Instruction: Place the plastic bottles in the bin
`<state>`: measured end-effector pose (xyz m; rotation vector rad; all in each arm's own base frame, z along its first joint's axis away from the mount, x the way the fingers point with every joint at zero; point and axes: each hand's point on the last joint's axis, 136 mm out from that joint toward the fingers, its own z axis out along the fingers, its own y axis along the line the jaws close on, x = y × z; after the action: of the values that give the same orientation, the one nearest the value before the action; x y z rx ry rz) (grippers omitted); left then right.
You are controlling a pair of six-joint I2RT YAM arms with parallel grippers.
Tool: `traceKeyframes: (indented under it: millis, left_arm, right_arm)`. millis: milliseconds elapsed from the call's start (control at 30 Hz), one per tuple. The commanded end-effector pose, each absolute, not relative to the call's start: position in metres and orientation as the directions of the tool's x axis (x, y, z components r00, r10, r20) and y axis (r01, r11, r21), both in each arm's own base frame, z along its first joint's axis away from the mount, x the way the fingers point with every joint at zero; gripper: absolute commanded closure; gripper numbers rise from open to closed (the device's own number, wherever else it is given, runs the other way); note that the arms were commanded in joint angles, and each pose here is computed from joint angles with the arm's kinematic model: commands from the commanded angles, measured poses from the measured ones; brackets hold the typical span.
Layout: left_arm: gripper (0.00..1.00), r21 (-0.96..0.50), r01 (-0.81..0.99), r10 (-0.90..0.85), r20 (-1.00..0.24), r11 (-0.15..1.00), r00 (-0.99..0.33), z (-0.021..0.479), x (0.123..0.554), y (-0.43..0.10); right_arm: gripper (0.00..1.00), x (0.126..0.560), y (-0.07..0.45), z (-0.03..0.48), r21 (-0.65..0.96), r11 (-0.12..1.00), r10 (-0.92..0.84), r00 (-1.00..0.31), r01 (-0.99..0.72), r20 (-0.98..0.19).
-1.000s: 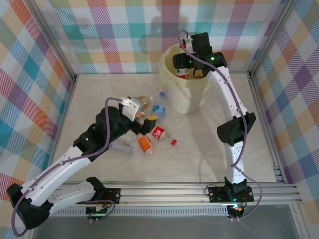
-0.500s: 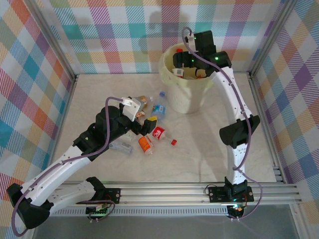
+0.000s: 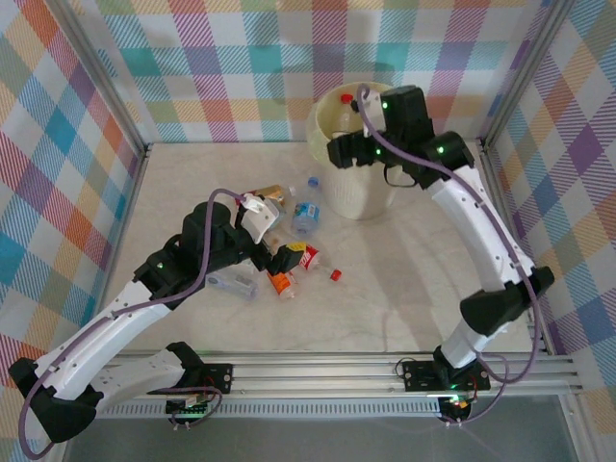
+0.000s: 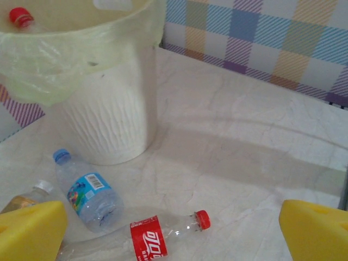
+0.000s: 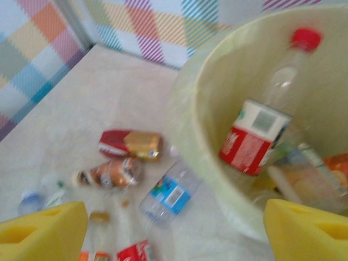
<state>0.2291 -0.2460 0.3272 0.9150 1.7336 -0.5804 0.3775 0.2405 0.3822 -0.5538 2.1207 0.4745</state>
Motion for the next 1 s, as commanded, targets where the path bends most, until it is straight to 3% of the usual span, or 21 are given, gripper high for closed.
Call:
traceKeyframes:
  millis: [0, 167, 367, 967]
  left_arm:
    - [0.0, 0.068, 0.841, 0.321, -0.938, 0.536, -0.129, 0.337, 0.219, -0.247]
    - [0.0, 0.076, 0.864, 0.343, -0.932, 0.497, -0.115, 0.334, 0.213, -0.25]
    - [0.0, 0.03, 0.911, 0.427, -0.889, 0.412, -0.164, 0.317, 0.206, -0.262]
    - [0.0, -0.03, 0.917, 0.462, -0.857, 0.399, -0.229, 0.301, 0.212, -0.273]
  right_arm:
    - [0.17, 0.345, 0.252, 0.37, 0.125, 0.767, -0.281, -0.504, -0.629, -0.817]
    - [0.19, 0.297, 0.261, 0.327, 0.205, 0.686, -0.336, -0.554, -0.698, -0.762]
    - [0.19, 0.27, 0.268, 0.273, 0.253, 0.663, -0.387, -0.612, -0.705, -0.69]
    - [0.18, 0.274, 0.307, 0.144, 0.229, 0.667, -0.514, -0.661, -0.709, -0.547]
